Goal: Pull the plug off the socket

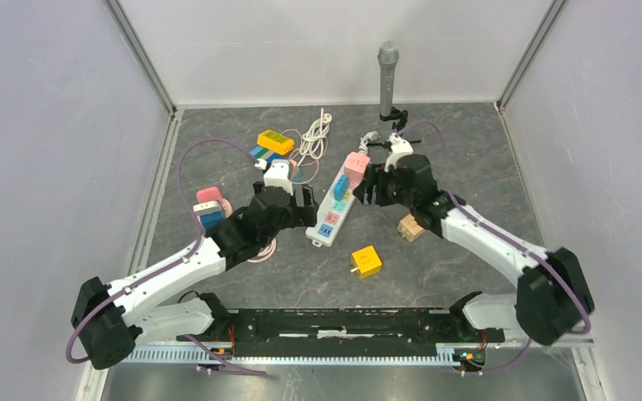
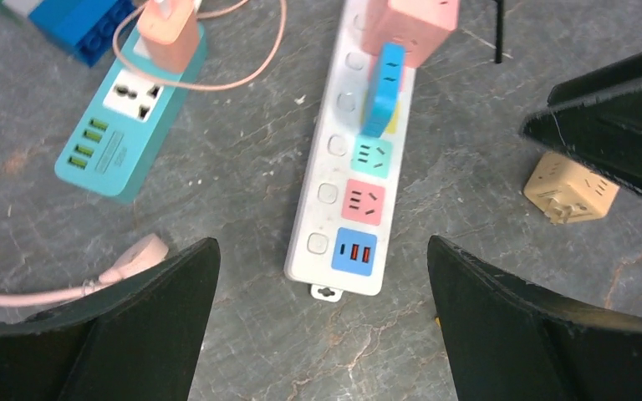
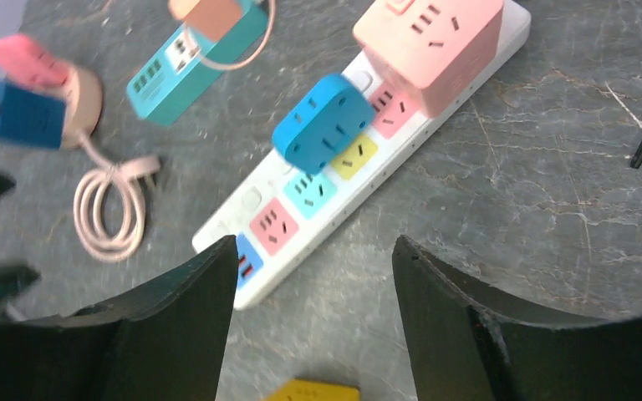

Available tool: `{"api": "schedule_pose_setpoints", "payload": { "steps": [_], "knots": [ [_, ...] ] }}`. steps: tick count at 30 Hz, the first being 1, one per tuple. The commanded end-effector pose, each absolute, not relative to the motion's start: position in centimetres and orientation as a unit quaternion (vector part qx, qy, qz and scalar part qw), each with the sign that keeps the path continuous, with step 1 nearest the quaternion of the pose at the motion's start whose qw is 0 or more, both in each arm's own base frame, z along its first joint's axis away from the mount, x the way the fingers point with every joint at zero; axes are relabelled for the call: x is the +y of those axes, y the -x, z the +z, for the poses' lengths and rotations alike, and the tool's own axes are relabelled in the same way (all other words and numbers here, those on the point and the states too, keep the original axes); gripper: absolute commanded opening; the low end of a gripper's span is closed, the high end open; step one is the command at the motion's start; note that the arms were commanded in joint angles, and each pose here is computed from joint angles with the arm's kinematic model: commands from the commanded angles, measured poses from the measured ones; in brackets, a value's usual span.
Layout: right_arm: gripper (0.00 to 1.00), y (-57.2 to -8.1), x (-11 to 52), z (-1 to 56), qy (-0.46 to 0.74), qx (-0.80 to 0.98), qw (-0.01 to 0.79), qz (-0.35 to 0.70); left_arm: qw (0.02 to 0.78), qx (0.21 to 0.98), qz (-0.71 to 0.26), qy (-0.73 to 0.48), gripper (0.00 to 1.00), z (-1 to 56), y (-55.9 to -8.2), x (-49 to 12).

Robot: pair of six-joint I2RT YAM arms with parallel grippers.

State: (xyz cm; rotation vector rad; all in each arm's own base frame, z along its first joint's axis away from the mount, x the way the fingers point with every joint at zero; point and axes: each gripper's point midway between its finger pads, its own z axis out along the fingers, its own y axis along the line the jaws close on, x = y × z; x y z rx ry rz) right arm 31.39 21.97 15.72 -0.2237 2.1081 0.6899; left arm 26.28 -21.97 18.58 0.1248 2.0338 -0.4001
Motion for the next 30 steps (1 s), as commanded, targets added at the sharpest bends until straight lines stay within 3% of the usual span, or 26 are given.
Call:
{"api": "schedule_pose_setpoints", "payload": {
  "steps": [1,5,13,19,21,30],
  "knots": [
    [0.72,-34.2,21.8,15.1,-0.016,0.885,0.432,0.174,0.472,0.862,-0.183,0.024,1.0,17.4,-26.3,-20.5],
    [0.8,-35.3,24.2,15.3,-0.047,0.885,0.443,0.137,0.457,0.871,-0.172,0.05,1.0,16.4,-26.4,-19.2],
    [0.77,-37.5,26.4,13.4,-0.085,0.913,0.393,0.067,0.452,0.874,-0.172,0.053,1.0,15.9,-26.2,-18.5],
    [0.73,-38.4,27.8,11.8,-0.088,0.915,0.387,0.072,0.451,0.874,-0.173,0.048,1.0,15.8,-26.0,-18.3],
    [0.7,-38.4,28.0,11.1,-0.088,0.919,0.377,0.066,0.453,0.873,-0.172,0.047,1.0,15.8,-26.0,-18.2],
    [0.34,-36.0,26.5,8.9,-0.103,0.926,0.356,0.067,0.453,0.871,-0.188,0.031,1.0,15.6,-26.1,-19.0]
  ]
}}
